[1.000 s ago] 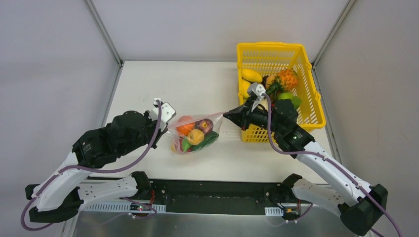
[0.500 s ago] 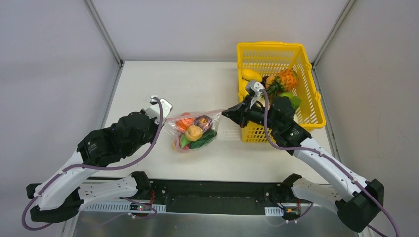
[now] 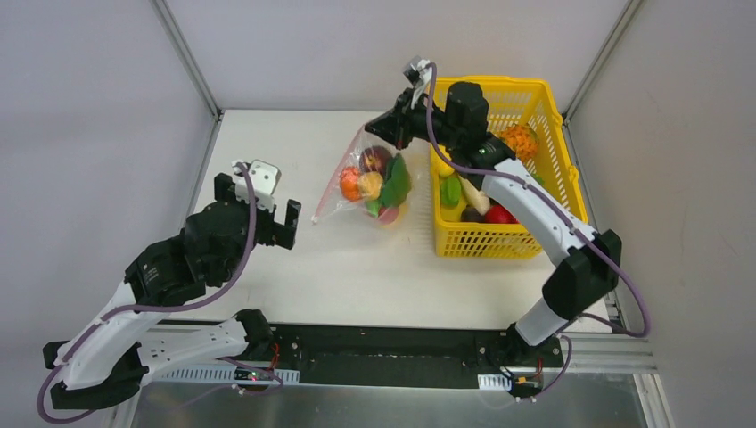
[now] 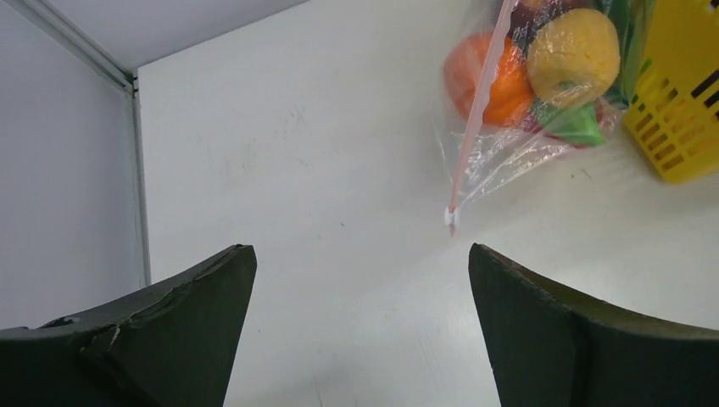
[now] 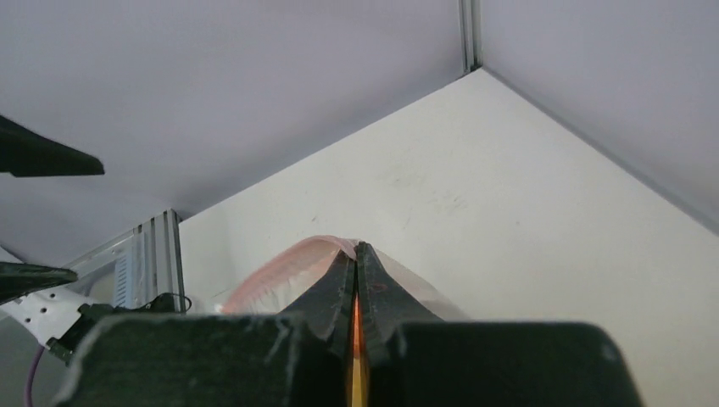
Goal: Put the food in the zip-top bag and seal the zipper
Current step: Place the zipper food storage bag at the center of the board.
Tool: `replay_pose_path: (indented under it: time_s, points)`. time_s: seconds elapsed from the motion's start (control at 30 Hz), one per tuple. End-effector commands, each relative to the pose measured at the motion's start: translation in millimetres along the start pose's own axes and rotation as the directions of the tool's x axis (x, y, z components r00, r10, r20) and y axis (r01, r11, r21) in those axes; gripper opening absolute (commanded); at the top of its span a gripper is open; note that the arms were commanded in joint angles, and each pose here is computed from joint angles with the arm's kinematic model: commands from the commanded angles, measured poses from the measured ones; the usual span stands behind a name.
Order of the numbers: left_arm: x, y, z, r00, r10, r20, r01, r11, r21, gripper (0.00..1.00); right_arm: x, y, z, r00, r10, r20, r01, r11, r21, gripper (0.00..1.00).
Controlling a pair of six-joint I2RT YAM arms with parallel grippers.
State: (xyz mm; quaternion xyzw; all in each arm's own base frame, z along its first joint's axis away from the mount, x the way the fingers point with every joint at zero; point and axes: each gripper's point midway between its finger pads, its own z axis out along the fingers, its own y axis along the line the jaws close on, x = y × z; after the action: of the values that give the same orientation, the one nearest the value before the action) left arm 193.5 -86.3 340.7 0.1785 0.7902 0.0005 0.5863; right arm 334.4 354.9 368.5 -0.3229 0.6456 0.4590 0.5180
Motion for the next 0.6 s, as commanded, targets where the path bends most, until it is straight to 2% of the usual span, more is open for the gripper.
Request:
replay_pose_path:
  time_s: [0.0,0.2,0.43,0.57]
  points:
    - [-26.8,24.5,-10.9,0.981,-0.140,0.130,0.152,0.985,-0.080,0.99,-67.2,13.0,15.0,0.992,-0.064,0.112,0.074,0.994,-0.085,0.00]
    - [-20.0,38.1,-14.8,0.966,-0.188,0.175,0.212,0.968,-0.133,0.99,-67.6,13.2,21.6,0.993,-0.045,0.107,0.054,0.996,-0.075,0.00]
    - [-8.2,39.8,-12.6,0.963,-0.206,0.175,0.233,0.960,-0.154,0.99,38.9,44.1,-15.9,1.000,0.007,0.007,-0.007,1.000,0.015,0.00]
    - [-3.2,33.8,-6.9,0.967,-0.201,0.154,0.224,0.963,-0.150,0.99,95.2,73.6,-45.2,0.995,0.019,-0.095,-0.020,1.000,-0.010,0.04]
